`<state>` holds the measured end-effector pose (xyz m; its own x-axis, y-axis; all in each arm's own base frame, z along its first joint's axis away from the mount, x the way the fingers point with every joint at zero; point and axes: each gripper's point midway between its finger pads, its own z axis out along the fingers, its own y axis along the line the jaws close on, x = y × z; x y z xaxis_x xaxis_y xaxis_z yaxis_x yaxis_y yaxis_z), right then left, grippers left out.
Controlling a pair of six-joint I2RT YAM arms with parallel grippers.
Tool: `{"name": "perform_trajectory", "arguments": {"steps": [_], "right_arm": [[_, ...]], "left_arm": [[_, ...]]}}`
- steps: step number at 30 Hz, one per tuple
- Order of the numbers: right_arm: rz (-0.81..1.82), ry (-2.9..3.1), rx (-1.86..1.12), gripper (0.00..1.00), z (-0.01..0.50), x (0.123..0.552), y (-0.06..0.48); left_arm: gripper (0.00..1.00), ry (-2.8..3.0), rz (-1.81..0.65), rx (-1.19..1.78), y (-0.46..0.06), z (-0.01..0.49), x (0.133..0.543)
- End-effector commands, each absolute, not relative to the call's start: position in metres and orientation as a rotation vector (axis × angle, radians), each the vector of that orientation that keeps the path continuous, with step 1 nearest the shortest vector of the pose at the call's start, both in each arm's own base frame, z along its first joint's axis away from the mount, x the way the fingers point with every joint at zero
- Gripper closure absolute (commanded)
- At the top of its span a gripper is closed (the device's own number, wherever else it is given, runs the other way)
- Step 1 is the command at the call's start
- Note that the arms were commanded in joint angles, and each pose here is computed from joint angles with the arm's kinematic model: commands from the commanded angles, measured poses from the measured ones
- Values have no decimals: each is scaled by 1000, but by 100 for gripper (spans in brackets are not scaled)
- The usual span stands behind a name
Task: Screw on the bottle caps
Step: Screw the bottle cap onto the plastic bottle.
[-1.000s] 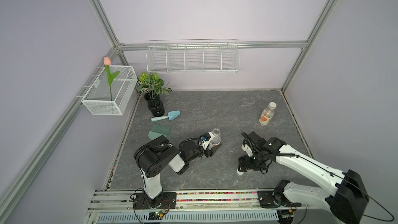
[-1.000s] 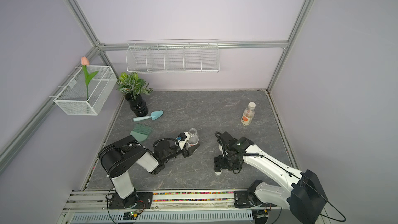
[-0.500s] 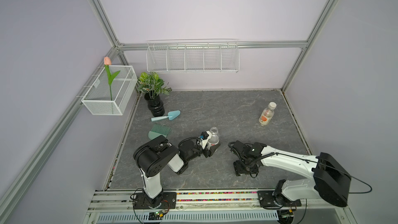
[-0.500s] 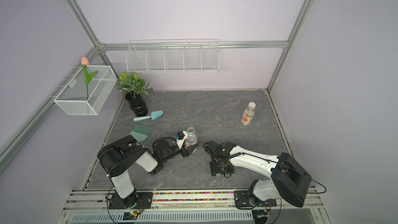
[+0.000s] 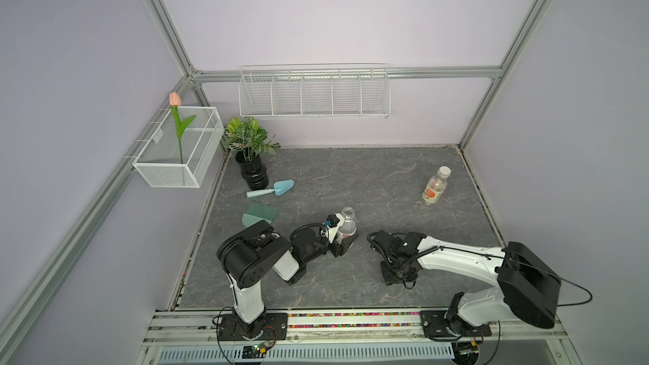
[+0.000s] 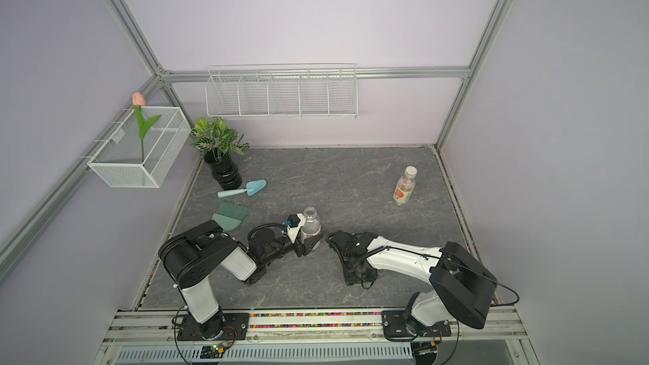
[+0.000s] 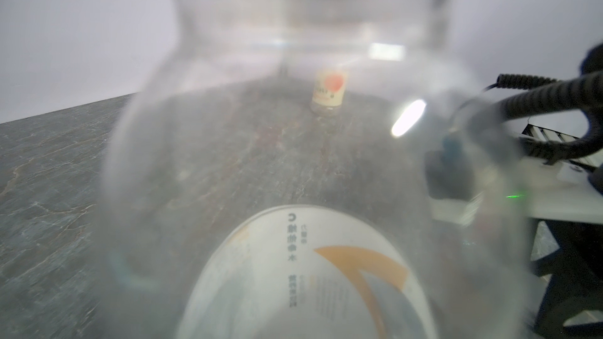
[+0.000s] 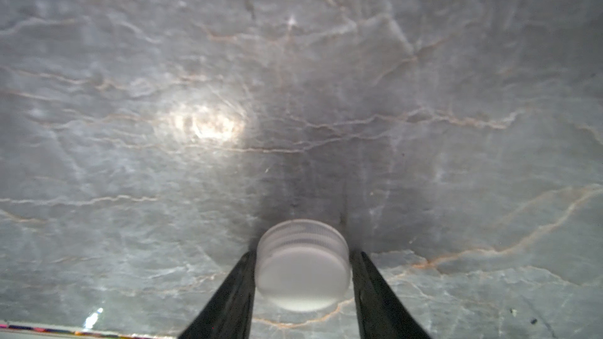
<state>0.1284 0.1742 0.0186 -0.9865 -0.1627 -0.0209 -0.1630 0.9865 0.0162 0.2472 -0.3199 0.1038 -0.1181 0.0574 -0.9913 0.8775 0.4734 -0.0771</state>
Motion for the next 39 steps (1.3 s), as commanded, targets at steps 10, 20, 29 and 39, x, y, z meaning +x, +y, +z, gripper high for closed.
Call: {"name": "perform_trajectory", "arguments": {"steps": [10,20,29,39], "right_arm": [[106,3047,-240,60,59,132,169],[487,2976,-325,56,169,130,175],[692,2907,-505,54,239,141,204],[690,2927,-563,54,239,158,223]], "left_arm": [[32,1502,-865,883,-322,109,246],[32,1472,-856,1178,-352,97,210],[32,1398,-850,1345,-373,100,185],[32,1361,-890,1350,-377,104,176]]}}
